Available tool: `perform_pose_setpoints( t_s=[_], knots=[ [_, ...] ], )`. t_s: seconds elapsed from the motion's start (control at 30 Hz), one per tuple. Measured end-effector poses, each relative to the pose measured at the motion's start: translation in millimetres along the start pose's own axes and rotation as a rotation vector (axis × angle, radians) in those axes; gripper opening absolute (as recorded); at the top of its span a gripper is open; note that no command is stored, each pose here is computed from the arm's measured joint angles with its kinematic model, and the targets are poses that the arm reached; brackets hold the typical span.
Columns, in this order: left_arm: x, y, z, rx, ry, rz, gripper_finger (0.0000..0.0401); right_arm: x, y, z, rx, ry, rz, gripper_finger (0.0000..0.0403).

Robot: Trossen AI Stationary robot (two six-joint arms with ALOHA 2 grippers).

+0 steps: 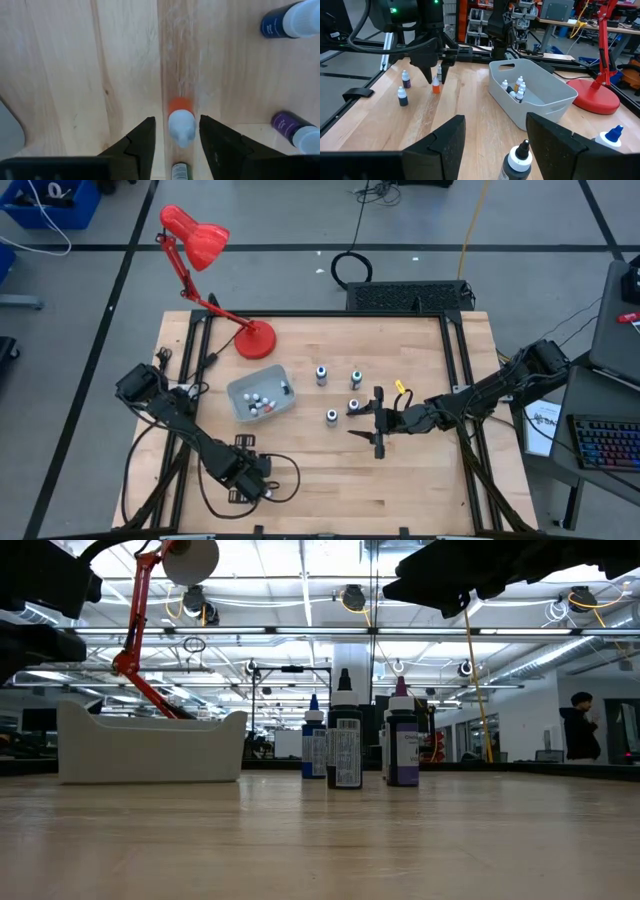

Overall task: Pick & Place food coloring
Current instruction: Put the small orange coloring bottle into the gray container

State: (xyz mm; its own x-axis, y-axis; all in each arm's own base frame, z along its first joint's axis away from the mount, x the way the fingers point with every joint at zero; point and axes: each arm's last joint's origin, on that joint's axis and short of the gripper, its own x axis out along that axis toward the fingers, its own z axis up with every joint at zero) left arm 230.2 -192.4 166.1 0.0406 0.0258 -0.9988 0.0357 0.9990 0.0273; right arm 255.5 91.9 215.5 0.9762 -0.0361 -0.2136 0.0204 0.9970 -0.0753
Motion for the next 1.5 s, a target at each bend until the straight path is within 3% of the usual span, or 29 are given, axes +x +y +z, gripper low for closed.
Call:
perform_pose_setpoints(
  t_s=[0.23, 0.37, 0.5, 0.67, 0.77, 0.87, 0.97, 1.17, 1.5],
  knots=[
    [-0.5, 0.1, 5.8, 0.043, -0.038, -0.029, 0.0054, 0.0, 0.0, 0.0, 0.000, 0.000, 0.000, 0.0196],
    [-9.0, 9.1, 11.2, 0.061, -0.015, -0.022, 0.0053, 0.0, 0.0, 0.0, 0.000, 0.000, 0.000, 0.0196],
    [-43.7, 26.1, 20.1, 0.088, -0.051, 0.034, 0.0053, 0.0, 0.0, 0.4, 0.002, -0.004, 0.000, 0.0196],
    [-110.8, 59.8, 28.9, 0.126, -0.145, 0.195, 0.0053, 0.0, 0.0, 0.0, 0.000, 0.000, 0.000, 0.0196],
    [-146.2, 90.5, 33.3, 0.060, -0.225, 0.291, 0.0053, 0.0, 0.0, -0.2, -0.001, 0.002, 0.000, 0.0196],
    [-158.7, 125.5, 39.4, -0.057, -0.252, 0.308, 0.0053, 0.0, 0.0, -1.3, -0.006, 0.013, 0.000, 0.0196],
    [-148.1, 157.7, 42.6, -0.145, -0.185, 0.299, 0.0053, 0.0, 0.0, -2.3, -0.011, 0.022, 0.000, 0.0196],
    [-102.1, 206.2, 45.1, -0.112, -0.071, 0.167, 0.0053, -0.1, -0.2, -5.0, -0.012, 0.048, -0.002, 0.0196],
    [-41.6, 249.7, 27.9, -0.144, -0.048, 0.059, 0.0053, -0.1, -0.2, -5.0, -0.009, 0.048, -0.003, 0.0196]
  ],
)
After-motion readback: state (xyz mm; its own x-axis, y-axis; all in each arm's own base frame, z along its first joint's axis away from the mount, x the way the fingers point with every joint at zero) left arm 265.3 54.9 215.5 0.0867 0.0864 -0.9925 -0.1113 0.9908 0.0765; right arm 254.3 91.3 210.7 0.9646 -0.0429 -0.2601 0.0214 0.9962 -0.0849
